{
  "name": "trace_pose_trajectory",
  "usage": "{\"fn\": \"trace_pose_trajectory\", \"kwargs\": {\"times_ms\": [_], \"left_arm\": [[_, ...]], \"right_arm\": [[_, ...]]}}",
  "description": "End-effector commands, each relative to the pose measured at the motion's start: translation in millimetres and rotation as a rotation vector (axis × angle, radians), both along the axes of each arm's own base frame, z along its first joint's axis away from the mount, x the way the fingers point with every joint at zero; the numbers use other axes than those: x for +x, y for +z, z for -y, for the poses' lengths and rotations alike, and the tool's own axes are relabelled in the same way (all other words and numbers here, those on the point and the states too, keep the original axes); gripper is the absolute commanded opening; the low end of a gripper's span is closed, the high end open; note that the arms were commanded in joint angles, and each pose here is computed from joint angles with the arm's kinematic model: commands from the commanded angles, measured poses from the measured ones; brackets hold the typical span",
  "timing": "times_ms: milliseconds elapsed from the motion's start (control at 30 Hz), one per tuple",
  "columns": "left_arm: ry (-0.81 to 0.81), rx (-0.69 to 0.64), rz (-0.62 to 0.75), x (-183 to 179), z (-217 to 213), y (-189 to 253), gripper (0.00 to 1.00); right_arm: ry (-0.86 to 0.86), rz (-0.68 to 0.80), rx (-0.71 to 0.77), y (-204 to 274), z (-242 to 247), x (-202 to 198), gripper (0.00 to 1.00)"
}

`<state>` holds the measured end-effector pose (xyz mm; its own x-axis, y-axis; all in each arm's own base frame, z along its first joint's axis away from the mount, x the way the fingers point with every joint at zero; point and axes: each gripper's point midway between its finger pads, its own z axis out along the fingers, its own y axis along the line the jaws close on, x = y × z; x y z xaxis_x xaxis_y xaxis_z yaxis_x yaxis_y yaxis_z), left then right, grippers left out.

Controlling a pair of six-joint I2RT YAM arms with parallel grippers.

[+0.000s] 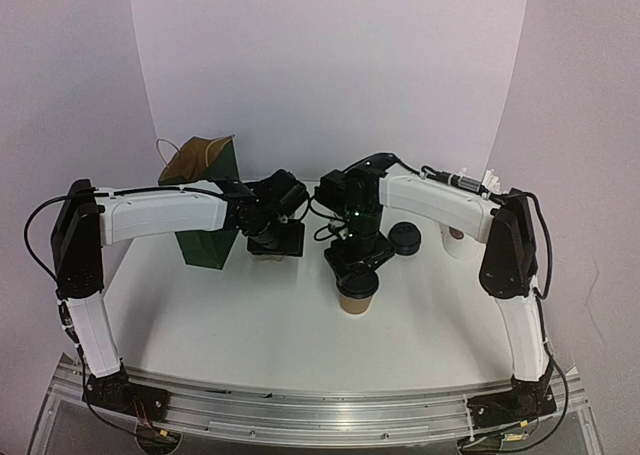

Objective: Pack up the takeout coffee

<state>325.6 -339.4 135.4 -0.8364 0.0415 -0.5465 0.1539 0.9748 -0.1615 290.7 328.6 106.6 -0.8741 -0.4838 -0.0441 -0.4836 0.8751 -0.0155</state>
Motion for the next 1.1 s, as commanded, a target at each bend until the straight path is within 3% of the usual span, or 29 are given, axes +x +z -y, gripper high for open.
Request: {"fn": "trace_pose_trajectory", "kwargs": {"times_ms": [0, 1067], "left_arm": [[0.003, -0.028, 0.037, 9.1, 7.1, 16.2, 0.61], [-0.004, -0.025, 0.040, 9.1, 7.1, 18.5, 0.61]], "right_arm": [[0.010, -0.047, -0.072, 2.2, 18.3, -15.9, 0.86], [-0.001, -0.071, -0.116, -60.7, 44.2, -35.8, 0.84]]}}
